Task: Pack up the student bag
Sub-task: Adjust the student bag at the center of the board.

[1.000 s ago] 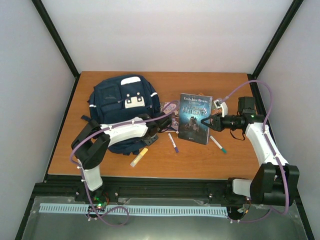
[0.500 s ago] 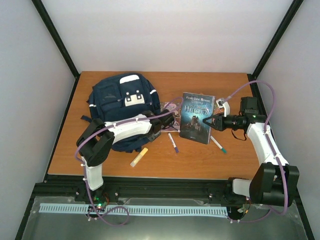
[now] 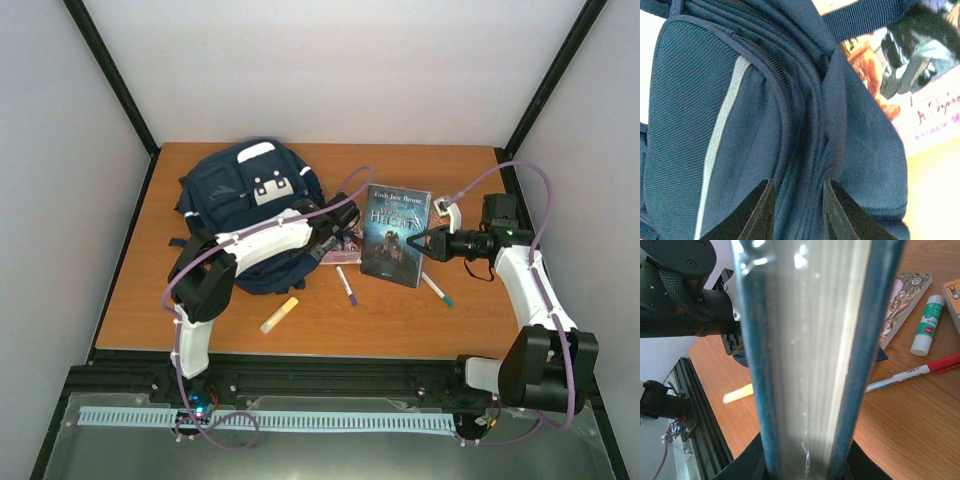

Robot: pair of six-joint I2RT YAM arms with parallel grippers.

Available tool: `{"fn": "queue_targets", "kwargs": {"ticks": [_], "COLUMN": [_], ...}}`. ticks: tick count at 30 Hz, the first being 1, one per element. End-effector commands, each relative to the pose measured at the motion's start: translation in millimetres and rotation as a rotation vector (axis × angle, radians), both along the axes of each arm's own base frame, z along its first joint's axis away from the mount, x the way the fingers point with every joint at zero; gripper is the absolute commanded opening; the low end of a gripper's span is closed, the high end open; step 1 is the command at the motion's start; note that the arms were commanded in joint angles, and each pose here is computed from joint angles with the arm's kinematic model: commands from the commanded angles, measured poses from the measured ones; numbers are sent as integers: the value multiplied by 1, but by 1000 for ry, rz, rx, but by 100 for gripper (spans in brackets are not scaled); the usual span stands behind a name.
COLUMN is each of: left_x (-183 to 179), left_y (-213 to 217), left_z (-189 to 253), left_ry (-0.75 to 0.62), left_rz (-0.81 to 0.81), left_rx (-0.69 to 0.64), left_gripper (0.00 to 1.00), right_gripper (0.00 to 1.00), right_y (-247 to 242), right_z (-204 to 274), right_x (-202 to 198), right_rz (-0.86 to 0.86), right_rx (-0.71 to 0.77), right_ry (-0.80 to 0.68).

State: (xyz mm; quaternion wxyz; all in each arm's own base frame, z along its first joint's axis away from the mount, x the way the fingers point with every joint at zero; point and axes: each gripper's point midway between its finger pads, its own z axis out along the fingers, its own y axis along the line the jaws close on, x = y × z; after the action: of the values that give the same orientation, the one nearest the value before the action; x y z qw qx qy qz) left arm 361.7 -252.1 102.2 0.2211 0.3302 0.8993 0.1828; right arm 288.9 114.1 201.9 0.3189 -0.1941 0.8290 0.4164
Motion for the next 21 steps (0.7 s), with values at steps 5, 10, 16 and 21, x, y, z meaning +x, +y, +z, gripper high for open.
{"fn": "queue_targets", "kwargs": {"ticks": [5, 10, 16, 21], "left_x": [-26, -51, -59, -62], "left_y": [25, 36, 53, 49], "left_z": [20, 16, -5, -25], "left_ry": [79, 175, 220, 281], "left_rz": [15, 14, 37, 35], "left_rx": [-22, -145, -106, -98], "left_gripper": [44, 46, 43, 42], "right_gripper": [3, 3, 3, 3], "right_y": [5, 5, 6, 5], "right_z": [24, 23, 21, 22], "right_x": [0, 0, 0, 0], "right_rz": [49, 54, 59, 55], "right_rx": [73, 86, 96, 82], "right_ry": [-90, -81, -67, -78]}}
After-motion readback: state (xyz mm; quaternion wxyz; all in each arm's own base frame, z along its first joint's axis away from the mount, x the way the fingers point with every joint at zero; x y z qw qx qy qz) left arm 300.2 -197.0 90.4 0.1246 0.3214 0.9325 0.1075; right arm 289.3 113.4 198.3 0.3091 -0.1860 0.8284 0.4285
